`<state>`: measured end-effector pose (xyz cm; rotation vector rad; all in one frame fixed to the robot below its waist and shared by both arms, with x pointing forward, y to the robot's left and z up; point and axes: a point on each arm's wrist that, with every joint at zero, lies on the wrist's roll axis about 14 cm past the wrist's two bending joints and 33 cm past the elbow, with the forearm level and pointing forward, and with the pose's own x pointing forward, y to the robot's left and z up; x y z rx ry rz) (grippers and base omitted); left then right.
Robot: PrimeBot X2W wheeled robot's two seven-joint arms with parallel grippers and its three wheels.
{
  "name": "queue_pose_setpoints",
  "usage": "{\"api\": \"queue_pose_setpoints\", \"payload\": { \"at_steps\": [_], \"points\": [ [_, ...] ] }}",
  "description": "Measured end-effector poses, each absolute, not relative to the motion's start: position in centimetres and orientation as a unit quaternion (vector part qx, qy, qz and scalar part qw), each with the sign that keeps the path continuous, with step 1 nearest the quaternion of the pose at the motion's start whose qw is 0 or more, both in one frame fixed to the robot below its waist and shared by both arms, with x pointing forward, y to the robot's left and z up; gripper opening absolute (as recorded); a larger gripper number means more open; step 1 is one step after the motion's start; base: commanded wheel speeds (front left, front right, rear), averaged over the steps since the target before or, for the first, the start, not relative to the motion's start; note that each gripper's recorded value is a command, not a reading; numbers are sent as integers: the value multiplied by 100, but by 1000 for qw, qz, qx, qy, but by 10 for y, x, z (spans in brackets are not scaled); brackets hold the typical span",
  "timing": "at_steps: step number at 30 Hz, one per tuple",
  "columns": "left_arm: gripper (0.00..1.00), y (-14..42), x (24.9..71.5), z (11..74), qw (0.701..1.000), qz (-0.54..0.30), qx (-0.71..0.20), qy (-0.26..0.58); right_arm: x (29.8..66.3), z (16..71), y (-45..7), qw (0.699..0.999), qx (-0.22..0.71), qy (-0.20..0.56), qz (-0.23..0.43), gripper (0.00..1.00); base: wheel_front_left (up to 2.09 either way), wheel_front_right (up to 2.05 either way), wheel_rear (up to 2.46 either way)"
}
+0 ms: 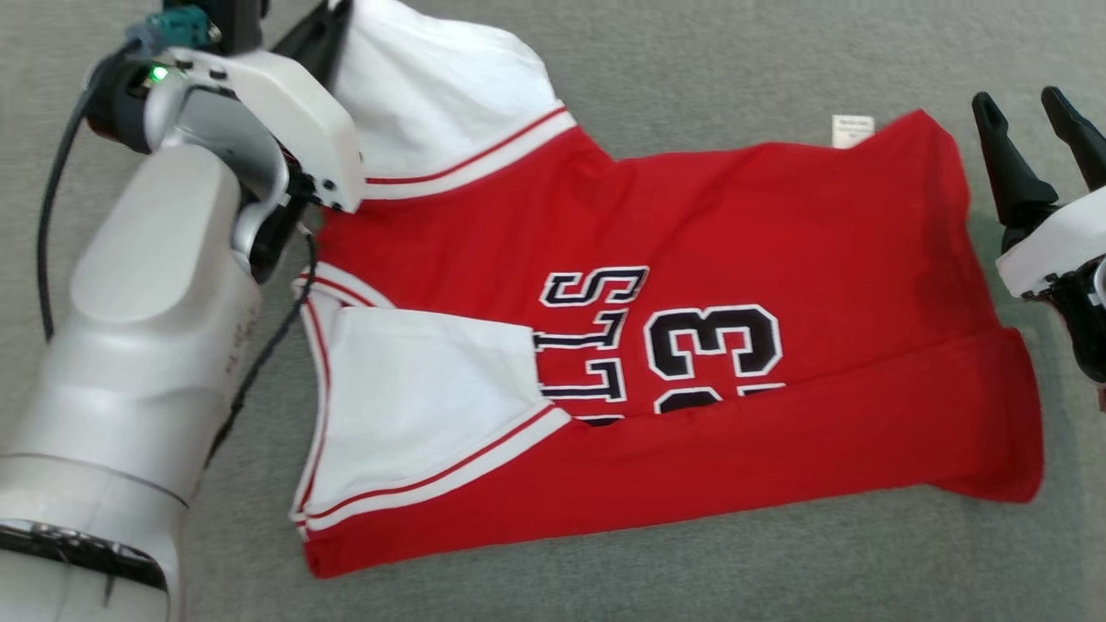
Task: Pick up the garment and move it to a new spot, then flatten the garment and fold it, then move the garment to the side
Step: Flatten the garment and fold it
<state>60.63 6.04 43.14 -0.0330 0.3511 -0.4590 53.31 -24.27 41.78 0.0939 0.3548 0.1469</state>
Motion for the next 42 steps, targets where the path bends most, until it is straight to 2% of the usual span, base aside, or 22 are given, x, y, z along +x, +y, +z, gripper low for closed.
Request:
{"api": "queue_pose_setpoints", "payload": {
  "at_steps": [5,10,19,28,35,36,38,42],
  "points": [
    [0,74,585,453,964,-218,-35,146,543,413,-225,969,66,220,88,100,0,0,0],
    [0,86,568,466,967,-214,-32,134,550,405,-214,957,42,268,103,100,0,0,0],
    [0,90,555,473,968,-214,-31,130,528,373,-200,911,-25,387,138,100,0,0,0],
    [0,84,557,469,966,-221,-31,133,533,372,-212,915,-28,384,124,100,0,0,0],
    [0,87,558,458,965,-216,-35,143,537,361,-197,909,-23,392,140,100,0,0,0],
    [0,87,558,457,965,-215,-35,145,537,360,-197,908,-21,393,141,49,0,0,0],
    [0,89,559,455,966,-212,-35,147,538,360,-198,908,-22,394,141,0,0,0,0],
    [0,96,563,456,969,-202,-29,142,544,365,-211,920,-22,372,124,0,0,0,0]
  ]
}}
